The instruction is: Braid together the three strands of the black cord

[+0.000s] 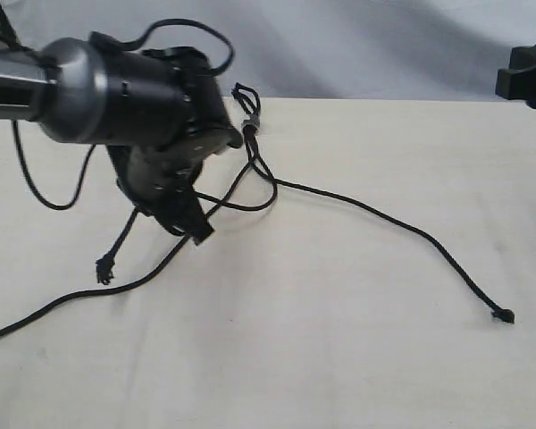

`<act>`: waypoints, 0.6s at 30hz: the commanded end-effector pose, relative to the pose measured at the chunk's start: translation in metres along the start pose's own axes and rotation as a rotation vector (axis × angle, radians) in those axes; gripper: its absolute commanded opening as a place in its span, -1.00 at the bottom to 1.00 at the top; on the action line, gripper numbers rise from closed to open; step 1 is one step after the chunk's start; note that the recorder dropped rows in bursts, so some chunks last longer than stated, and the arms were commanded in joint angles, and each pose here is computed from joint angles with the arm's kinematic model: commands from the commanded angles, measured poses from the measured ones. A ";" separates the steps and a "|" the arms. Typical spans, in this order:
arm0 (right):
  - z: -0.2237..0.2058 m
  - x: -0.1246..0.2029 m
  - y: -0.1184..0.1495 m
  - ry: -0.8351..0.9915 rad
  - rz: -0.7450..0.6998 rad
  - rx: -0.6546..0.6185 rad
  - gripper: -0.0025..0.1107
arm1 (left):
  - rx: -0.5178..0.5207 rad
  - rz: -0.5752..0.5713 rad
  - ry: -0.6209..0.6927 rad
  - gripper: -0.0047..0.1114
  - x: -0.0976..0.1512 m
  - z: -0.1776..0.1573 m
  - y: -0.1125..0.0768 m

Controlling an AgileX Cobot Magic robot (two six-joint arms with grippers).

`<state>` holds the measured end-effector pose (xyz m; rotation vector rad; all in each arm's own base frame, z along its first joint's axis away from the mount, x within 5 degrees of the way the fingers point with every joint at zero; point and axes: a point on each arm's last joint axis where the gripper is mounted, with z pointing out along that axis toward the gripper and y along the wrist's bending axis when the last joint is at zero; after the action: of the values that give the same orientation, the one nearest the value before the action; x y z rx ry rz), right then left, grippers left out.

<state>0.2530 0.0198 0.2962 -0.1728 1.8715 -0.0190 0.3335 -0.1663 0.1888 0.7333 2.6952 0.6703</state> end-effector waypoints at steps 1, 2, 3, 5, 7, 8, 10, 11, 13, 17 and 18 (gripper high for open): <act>-0.001 0.000 -0.001 -0.011 0.012 0.007 0.03 | 0.045 -0.072 -0.023 -0.92 0.019 0.042 0.028; -0.001 0.000 -0.001 -0.011 0.012 0.007 0.03 | 0.057 -0.081 -0.027 -0.92 0.024 0.051 0.034; -0.001 0.000 -0.001 -0.011 0.012 0.007 0.03 | 0.069 -0.090 -0.037 -0.92 0.028 0.058 0.038; -0.001 0.000 -0.001 -0.011 0.012 0.007 0.03 | 0.086 -0.106 -0.040 -0.92 0.037 0.072 0.048; -0.001 0.000 -0.001 -0.011 0.016 0.007 0.03 | 0.095 -0.130 -0.028 -0.92 0.047 0.082 0.055; -0.001 0.000 -0.001 -0.011 0.016 0.007 0.03 | 0.101 -0.144 -0.021 -0.92 0.051 0.086 0.058; -0.001 0.000 -0.001 -0.011 0.016 0.007 0.03 | 0.113 -0.156 -0.017 -0.92 0.057 0.091 0.059; -0.001 0.000 -0.001 -0.011 0.016 0.007 0.03 | 0.121 -0.157 -0.023 -0.92 0.058 0.093 0.058; -0.001 0.000 -0.001 -0.011 0.016 0.007 0.03 | 0.136 -0.152 -0.042 -0.92 0.060 0.095 0.054; -0.001 0.000 -0.001 -0.011 0.018 0.007 0.03 | 0.183 -0.195 -0.038 -0.92 0.064 0.096 0.046; -0.001 0.000 -0.001 -0.011 0.018 0.007 0.03 | 0.198 -0.225 -0.018 -0.92 0.065 0.096 0.045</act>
<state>0.2530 0.0198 0.2962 -0.1628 1.8723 -0.0117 0.3363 -0.0605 0.1207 0.5341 2.7691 0.3995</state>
